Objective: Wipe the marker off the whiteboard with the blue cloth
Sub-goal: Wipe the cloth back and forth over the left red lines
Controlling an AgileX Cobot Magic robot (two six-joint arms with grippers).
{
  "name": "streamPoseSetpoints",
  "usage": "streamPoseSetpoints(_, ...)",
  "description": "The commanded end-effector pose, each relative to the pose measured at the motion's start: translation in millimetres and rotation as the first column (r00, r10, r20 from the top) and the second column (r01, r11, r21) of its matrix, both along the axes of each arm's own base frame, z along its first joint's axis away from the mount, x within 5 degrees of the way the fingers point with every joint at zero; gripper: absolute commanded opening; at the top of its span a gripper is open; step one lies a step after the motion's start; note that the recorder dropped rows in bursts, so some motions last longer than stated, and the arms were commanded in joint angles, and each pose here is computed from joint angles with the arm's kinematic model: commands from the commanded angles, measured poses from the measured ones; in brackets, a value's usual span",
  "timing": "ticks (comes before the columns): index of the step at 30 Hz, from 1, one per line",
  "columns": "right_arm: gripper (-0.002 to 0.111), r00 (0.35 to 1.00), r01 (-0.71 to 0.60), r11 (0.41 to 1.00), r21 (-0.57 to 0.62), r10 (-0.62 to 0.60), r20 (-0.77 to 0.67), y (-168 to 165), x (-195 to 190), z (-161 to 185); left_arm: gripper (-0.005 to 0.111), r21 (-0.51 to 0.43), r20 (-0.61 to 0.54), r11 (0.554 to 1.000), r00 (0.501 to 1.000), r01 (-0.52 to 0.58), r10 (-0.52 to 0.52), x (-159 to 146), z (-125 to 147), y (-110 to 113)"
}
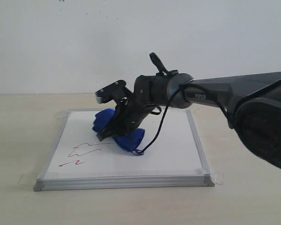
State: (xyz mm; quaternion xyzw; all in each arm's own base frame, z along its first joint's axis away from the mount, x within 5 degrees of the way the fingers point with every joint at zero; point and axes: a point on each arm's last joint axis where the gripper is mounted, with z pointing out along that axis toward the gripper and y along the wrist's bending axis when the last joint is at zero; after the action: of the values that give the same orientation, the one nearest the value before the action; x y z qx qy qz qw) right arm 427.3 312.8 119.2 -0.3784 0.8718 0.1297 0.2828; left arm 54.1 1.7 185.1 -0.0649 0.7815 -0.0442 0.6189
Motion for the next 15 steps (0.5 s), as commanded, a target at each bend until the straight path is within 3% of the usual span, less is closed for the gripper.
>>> streamPoseSetpoints(1,0.000,0.976,-0.149,0.989,0.022,0.150,-0.156,43.1,-48.4,-10.7,0.004,-0.009,0.007,1.000,1.000,0.001,0.000,0.0,-0.2,-0.2)
streamPoseSetpoints(7,0.000,0.943,-0.304,0.953,-0.001,0.301,-0.144,64.8,-68.6,11.5,0.004,-0.009,0.007,1.000,1.000,0.001,0.000,0.0,-0.2,-0.2)
streamPoseSetpoints(15,0.000,0.996,-0.050,0.999,-0.020,0.048,-0.074,8.4,-1.6,-2.3,0.004,-0.009,0.007,1.000,1.000,0.001,0.000,0.0,-0.2,-0.2)
